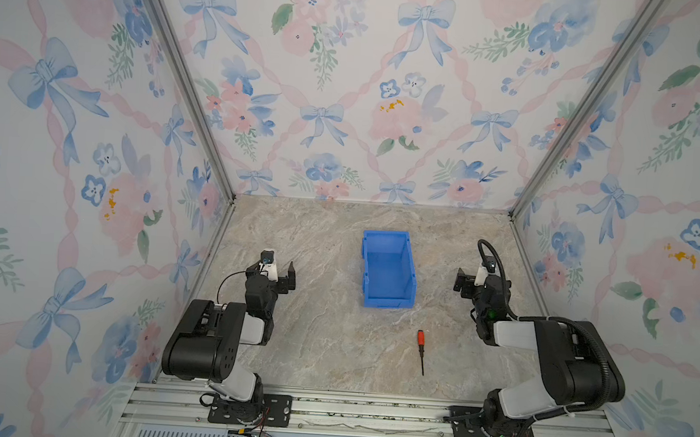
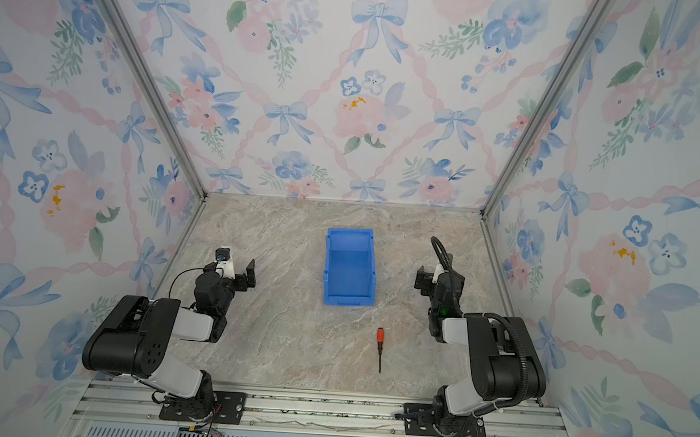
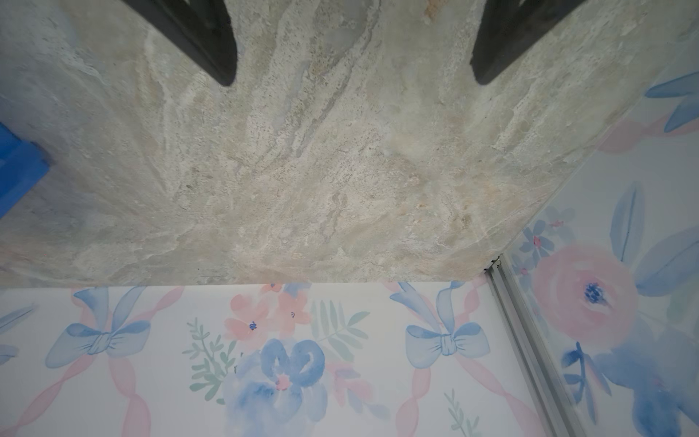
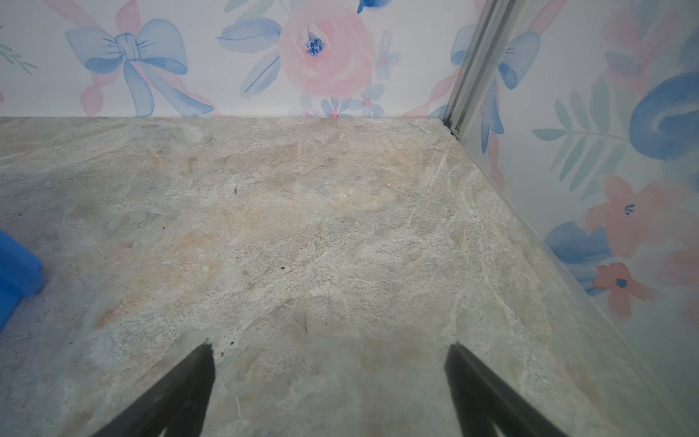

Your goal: Put the screwdriver in the bin

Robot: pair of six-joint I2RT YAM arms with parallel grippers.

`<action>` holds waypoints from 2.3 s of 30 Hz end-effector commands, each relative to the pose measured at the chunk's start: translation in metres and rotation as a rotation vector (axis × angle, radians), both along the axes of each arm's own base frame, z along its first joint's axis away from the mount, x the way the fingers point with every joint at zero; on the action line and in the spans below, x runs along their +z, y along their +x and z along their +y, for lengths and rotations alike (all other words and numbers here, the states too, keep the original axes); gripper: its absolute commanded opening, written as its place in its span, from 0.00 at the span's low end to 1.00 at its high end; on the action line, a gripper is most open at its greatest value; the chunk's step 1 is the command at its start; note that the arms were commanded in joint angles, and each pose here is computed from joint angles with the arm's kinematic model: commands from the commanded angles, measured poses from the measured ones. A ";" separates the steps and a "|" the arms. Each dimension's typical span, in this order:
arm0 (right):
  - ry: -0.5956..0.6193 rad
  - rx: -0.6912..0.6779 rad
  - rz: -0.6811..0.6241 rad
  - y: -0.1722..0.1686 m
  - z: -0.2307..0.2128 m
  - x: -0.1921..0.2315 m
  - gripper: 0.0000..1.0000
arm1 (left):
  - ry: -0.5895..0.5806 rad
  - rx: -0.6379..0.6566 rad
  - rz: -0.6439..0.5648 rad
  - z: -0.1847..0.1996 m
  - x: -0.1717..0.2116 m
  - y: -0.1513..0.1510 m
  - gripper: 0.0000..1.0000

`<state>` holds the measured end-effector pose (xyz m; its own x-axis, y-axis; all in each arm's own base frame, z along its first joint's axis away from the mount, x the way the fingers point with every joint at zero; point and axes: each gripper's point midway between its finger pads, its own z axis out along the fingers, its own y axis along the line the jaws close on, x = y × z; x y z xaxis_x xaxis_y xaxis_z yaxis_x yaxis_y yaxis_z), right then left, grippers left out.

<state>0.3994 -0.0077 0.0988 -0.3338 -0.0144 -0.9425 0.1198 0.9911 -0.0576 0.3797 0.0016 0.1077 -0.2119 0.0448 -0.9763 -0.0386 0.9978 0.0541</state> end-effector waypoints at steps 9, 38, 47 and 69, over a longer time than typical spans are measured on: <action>-0.005 0.000 -0.008 -0.002 0.002 -0.001 0.97 | 0.004 0.000 0.001 -0.001 -0.003 -0.001 0.97; -0.003 -0.001 -0.007 -0.002 0.001 -0.001 0.97 | 0.005 0.002 0.002 0.000 -0.003 -0.001 0.97; -0.005 -0.001 -0.010 -0.002 0.001 -0.001 0.97 | 0.007 0.014 -0.001 0.001 -0.002 -0.001 0.97; -0.017 -0.046 -0.042 -0.043 -0.001 0.039 0.97 | -0.067 0.094 0.099 -0.007 0.053 -0.030 0.97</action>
